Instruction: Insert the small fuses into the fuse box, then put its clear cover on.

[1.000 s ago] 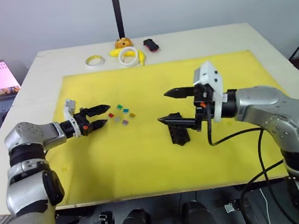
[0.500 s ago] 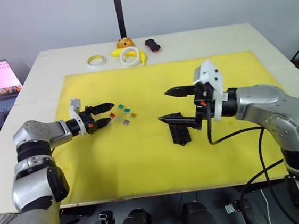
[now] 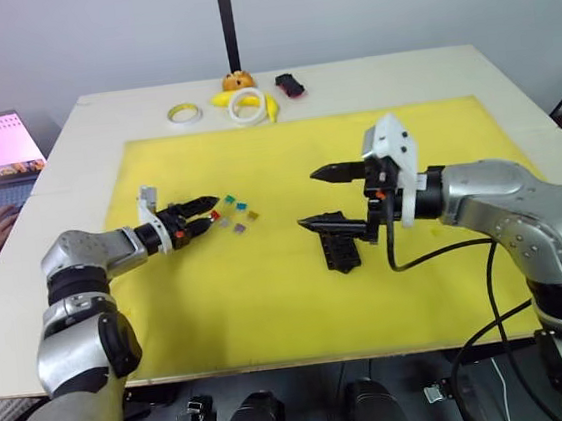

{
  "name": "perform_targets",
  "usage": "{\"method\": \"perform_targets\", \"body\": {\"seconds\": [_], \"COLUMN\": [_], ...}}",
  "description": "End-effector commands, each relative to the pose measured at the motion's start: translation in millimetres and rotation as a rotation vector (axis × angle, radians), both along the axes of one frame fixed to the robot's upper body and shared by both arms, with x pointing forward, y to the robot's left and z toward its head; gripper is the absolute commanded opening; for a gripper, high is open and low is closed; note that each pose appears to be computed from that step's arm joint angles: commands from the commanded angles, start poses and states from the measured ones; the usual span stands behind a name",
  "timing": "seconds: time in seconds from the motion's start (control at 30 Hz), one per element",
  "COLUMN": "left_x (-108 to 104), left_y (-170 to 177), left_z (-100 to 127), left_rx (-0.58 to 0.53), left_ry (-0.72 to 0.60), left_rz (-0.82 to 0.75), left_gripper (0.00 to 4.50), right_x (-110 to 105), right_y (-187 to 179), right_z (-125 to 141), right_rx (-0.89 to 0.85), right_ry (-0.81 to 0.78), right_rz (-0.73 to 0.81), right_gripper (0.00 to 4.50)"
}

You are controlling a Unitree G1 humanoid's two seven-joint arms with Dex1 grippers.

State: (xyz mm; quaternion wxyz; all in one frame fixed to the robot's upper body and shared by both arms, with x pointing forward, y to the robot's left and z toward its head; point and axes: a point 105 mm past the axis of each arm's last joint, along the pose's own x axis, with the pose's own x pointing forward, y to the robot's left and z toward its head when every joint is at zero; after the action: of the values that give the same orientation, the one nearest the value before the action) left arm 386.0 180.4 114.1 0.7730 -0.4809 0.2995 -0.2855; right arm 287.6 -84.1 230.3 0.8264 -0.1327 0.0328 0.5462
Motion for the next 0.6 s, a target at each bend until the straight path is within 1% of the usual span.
{"method": "perform_targets", "body": {"seconds": [0.03,0.3,0.4,0.47,0.5,0.53,0.57,0.6], "left_x": [-3,-2,-1,3,5,5,5,4], "left_y": [-6,-2,-1,3,4,6,7,8], "left_z": [-11,-13,-17,-26,-28,-30,-30,-29], "left_rx": [0.019,0.044,0.085,0.146,0.15,0.157,0.159,0.16], "left_ry": [0.035,0.044,0.046,0.063,0.067,0.073,0.075,0.074], "left_rz": [-0.02,-0.004,0.002,0.042,0.059,0.066,0.068,0.064], "left_gripper": [2.12,2.12,2.12,1.56,1.25,0.68,0.25,0.11], "right_x": [-1,-2,-1,0,0,-1,-1,-2], "right_y": [-4,-7,-7,-7,-8,-8,-9,-10], "right_z": [12,11,12,14,14,13,13,12], "right_rx": [0.015,0.003,-0.002,0.0,0.001,0.003,0.004,-0.004], "right_ry": [-0.052,-0.054,-0.058,-0.06,-0.06,-0.056,-0.053,-0.051], "right_rz": [-0.007,-0.01,-0.008,-0.006,-0.004,-0.003,-0.002,0.002], "right_gripper": [4.5,4.5,4.5,4.5,4.5,4.5,4.5,4.5]}}
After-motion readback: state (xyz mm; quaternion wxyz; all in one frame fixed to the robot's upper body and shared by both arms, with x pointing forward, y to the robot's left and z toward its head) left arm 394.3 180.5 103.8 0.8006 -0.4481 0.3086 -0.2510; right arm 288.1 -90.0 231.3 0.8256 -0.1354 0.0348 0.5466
